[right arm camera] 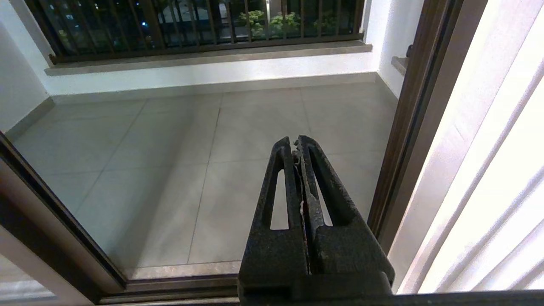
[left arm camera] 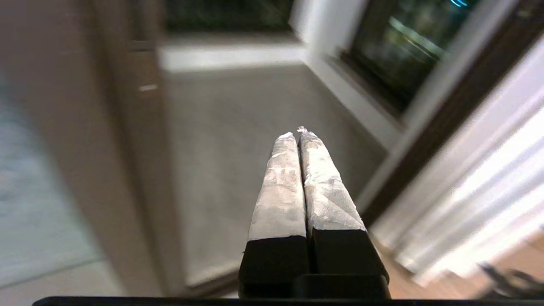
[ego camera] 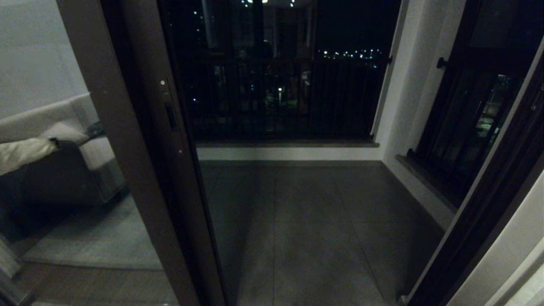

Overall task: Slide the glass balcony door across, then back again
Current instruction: Close the slid door

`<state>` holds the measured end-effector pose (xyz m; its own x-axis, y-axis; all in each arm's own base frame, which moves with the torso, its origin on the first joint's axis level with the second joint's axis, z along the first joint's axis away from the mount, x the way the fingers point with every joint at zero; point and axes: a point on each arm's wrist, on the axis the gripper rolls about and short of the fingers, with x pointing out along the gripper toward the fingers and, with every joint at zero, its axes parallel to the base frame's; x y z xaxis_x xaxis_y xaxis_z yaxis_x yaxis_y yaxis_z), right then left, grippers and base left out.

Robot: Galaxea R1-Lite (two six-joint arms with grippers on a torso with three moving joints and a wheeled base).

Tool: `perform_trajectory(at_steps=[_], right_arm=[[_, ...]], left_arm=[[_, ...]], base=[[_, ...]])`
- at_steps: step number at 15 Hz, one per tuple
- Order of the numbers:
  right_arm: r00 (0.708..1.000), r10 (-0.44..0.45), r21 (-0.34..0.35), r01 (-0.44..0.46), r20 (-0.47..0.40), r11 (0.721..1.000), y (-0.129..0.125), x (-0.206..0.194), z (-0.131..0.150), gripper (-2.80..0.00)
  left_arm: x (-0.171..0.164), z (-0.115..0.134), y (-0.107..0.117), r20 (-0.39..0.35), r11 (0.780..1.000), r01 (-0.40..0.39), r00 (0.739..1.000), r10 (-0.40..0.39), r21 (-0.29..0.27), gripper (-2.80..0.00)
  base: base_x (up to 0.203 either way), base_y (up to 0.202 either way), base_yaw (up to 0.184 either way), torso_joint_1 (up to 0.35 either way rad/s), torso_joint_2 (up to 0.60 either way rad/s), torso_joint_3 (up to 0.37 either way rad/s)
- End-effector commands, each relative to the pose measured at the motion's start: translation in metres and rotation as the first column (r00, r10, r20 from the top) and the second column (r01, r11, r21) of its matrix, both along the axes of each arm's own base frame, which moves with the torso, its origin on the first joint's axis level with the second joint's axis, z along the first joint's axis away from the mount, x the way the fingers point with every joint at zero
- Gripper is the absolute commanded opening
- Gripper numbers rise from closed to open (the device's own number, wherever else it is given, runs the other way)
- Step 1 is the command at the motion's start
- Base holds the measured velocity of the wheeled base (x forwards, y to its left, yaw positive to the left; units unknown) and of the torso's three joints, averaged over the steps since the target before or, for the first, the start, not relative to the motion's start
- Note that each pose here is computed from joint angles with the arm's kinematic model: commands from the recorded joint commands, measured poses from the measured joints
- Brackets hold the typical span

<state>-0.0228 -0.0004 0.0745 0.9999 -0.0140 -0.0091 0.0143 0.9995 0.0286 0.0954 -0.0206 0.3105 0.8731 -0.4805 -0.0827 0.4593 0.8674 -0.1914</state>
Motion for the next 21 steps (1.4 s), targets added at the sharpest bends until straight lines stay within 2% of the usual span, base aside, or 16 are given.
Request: perform_trajectory(at_steps=[1, 3, 4, 7, 11, 12, 17, 20, 21], right_arm=[[1.000, 0.000, 0.000, 0.000, -0.003, 1.000, 0.000, 0.000, 0.000, -2.80], [1.000, 0.000, 0.000, 0.000, -0.002, 1.000, 0.000, 0.000, 0.000, -2.80], [1.000, 0.000, 0.000, 0.000, -0.002, 1.000, 0.000, 0.000, 0.000, -2.80], [1.000, 0.000, 0.000, 0.000, -0.002, 1.000, 0.000, 0.000, 0.000, -2.80], [1.000, 0.000, 0.000, 0.000, -0.002, 1.000, 0.000, 0.000, 0.000, -2.80], [1.000, 0.000, 0.000, 0.000, -0.002, 1.000, 0.000, 0.000, 0.000, -2.80], [1.000, 0.000, 0.000, 0.000, -0.002, 1.000, 0.000, 0.000, 0.000, -2.80], [1.000, 0.000, 0.000, 0.000, -0.002, 1.000, 0.000, 0.000, 0.000, -2.80], [1.000, 0.000, 0.000, 0.000, -0.002, 1.000, 0.000, 0.000, 0.000, -2.80]], left_arm=[[0.065, 0.005, -0.021, -0.136, 0.997, 0.073, 0.988, -0.072, 0.003, -2.80], [0.092, 0.017, -0.031, -0.182, 0.997, 0.079, 0.980, -0.078, -0.001, -2.80], [0.106, 0.020, -0.037, -0.212, 0.998, 0.059, 0.976, -0.056, 0.009, -2.80], [0.150, 0.020, -0.056, -0.273, 0.996, -0.050, 0.960, 0.068, 0.075, -2.80], [0.183, 0.012, -0.071, -0.277, 0.976, -0.166, 0.940, 0.200, 0.142, -2.80], [0.188, 0.011, -0.072, -0.278, 0.974, -0.172, 0.938, 0.207, 0.146, 0.00], [0.197, 0.008, -0.072, -0.265, 0.974, -0.178, 0.941, 0.211, 0.143, 0.00], [0.213, 0.000, -0.065, -0.238, 0.961, -0.199, 0.940, 0.242, 0.191, 0.00], [0.219, 0.000, -0.065, -0.226, 0.958, -0.213, 0.940, 0.254, 0.191, 0.00]], base=[[0.000, 0.000, 0.000, 0.000, 0.00, 0.000], [0.000, 0.000, 0.000, 0.000, 0.00, 0.000], [0.000, 0.000, 0.000, 0.000, 0.00, 0.000], [0.000, 0.000, 0.000, 0.000, 0.00, 0.000], [0.000, 0.000, 0.000, 0.000, 0.00, 0.000], [0.000, 0.000, 0.000, 0.000, 0.00, 0.000], [0.000, 0.000, 0.000, 0.000, 0.00, 0.000], [0.000, 0.000, 0.000, 0.000, 0.00, 0.000], [0.000, 0.000, 0.000, 0.000, 0.00, 0.000]])
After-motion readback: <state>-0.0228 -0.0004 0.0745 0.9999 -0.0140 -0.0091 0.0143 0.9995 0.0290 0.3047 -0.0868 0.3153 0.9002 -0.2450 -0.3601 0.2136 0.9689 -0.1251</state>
